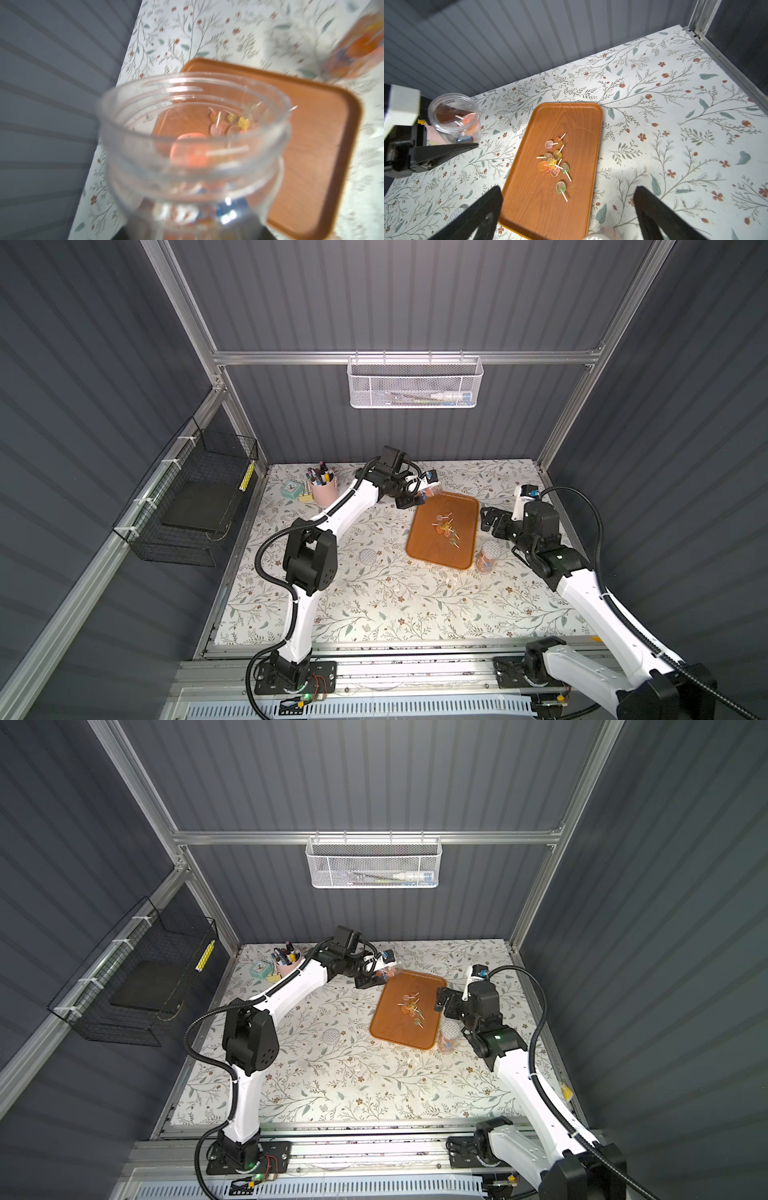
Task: Pour the candies out of the jar
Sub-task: 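Pour the candies out of the jar onto the tray.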
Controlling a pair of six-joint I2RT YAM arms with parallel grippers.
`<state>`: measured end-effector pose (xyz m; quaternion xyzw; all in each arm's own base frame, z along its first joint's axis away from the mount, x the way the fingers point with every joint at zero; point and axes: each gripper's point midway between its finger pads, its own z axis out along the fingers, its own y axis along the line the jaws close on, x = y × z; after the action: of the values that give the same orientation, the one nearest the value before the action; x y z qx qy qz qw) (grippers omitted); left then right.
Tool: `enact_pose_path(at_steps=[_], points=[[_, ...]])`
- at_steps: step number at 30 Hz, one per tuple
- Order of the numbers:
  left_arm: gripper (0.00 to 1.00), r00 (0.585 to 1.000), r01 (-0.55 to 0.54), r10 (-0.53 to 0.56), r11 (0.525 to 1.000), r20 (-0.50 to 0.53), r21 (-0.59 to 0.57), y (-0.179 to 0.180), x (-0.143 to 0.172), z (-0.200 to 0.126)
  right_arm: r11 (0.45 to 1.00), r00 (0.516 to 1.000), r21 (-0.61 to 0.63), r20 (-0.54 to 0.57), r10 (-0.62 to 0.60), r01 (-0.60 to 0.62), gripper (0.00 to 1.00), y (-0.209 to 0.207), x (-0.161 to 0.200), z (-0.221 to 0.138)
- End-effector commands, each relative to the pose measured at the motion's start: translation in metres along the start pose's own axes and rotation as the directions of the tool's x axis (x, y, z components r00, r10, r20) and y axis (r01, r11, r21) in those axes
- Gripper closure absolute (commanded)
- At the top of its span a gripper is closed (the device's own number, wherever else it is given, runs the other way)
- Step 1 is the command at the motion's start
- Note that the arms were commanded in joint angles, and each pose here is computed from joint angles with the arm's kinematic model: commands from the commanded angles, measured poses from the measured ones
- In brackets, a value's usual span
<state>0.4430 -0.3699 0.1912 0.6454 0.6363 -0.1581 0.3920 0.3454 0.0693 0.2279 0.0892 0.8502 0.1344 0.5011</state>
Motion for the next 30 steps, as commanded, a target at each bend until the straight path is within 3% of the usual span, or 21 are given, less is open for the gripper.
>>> enact_pose_path(at_steps=[1, 3, 4, 7, 9, 13, 14, 15, 19, 24, 28, 30], points=[[1.00, 0.995, 0.029, -0.032, 0.999, 0.090, 0.039, -0.012, -0.031, -0.016, 1.000, 1.000, -0.014, 0.016, 0.015, -0.015, 0.01, 0.003, -0.006, -0.002], [1.00, 1.000, -0.004, 0.004, 1.000, -0.008, -0.015, -0.008, -0.018, -0.011, 1.000, 1.000, -0.014, 0.014, 0.014, -0.014, 0.01, 0.002, -0.004, -0.002], [1.00, 0.992, -0.063, 0.057, 0.997, -0.109, -0.047, -0.009, -0.007, -0.006, 1.000, 1.000, -0.009, 0.014, 0.013, -0.012, 0.01, 0.001, -0.004, -0.003], [1.00, 0.900, -0.241, 0.199, 0.969, -0.387, -0.062, -0.020, 0.027, 0.007, 1.000, 1.000, -0.002, 0.020, 0.009, -0.009, 0.01, 0.000, -0.004, -0.004], [1.00, 0.838, -0.309, 0.251, 0.950, -0.485, -0.043, -0.026, 0.042, 0.012, 1.000, 1.000, -0.005, 0.020, 0.010, -0.010, 0.01, 0.000, -0.004, -0.004], [1.00, 0.769, -0.386, 0.310, 0.922, -0.560, -0.021, -0.032, 0.054, 0.014, 1.000, 1.000, -0.017, 0.016, 0.015, -0.015, 0.01, 0.002, -0.004, -0.003], [1.00, 0.735, -0.424, 0.335, 0.905, -0.589, -0.015, -0.031, 0.057, 0.014, 1.000, 1.000, -0.014, 0.015, 0.015, -0.015, 0.01, 0.002, -0.004, -0.003], [1.00, 0.694, -0.465, 0.364, 0.885, -0.621, -0.001, -0.031, 0.062, 0.013, 1.000, 1.000, -0.012, 0.014, 0.014, -0.014, 0.01, 0.001, -0.003, -0.003], [1.00, 0.460, -0.628, 0.489, 0.769, -0.741, 0.118, -0.029, 0.082, 0.008, 1.000, 1.000, -0.008, 0.013, 0.014, -0.014, 0.01, 0.000, -0.002, -0.003], [1.00, 0.281, -0.706, 0.572, 0.667, -0.771, 0.238, -0.033, 0.095, 0.000, 1.000, 1.000, -0.009, 0.012, 0.016, -0.016, 0.01, 0.000, -0.001, -0.003], [1.00, 0.187, -0.730, 0.581, 0.622, -0.792, 0.283, -0.031, 0.095, -0.003, 1.000, 1.000, -0.013, 0.014, 0.020, -0.020, 0.01, 0.001, -0.002, -0.002], [1.00, 0.163, -0.742, 0.585, 0.604, -0.795, 0.292, -0.029, 0.091, -0.003, 1.000, 1.000, -0.015, 0.016, 0.020, -0.020, 0.01, 0.002, -0.003, -0.002]])
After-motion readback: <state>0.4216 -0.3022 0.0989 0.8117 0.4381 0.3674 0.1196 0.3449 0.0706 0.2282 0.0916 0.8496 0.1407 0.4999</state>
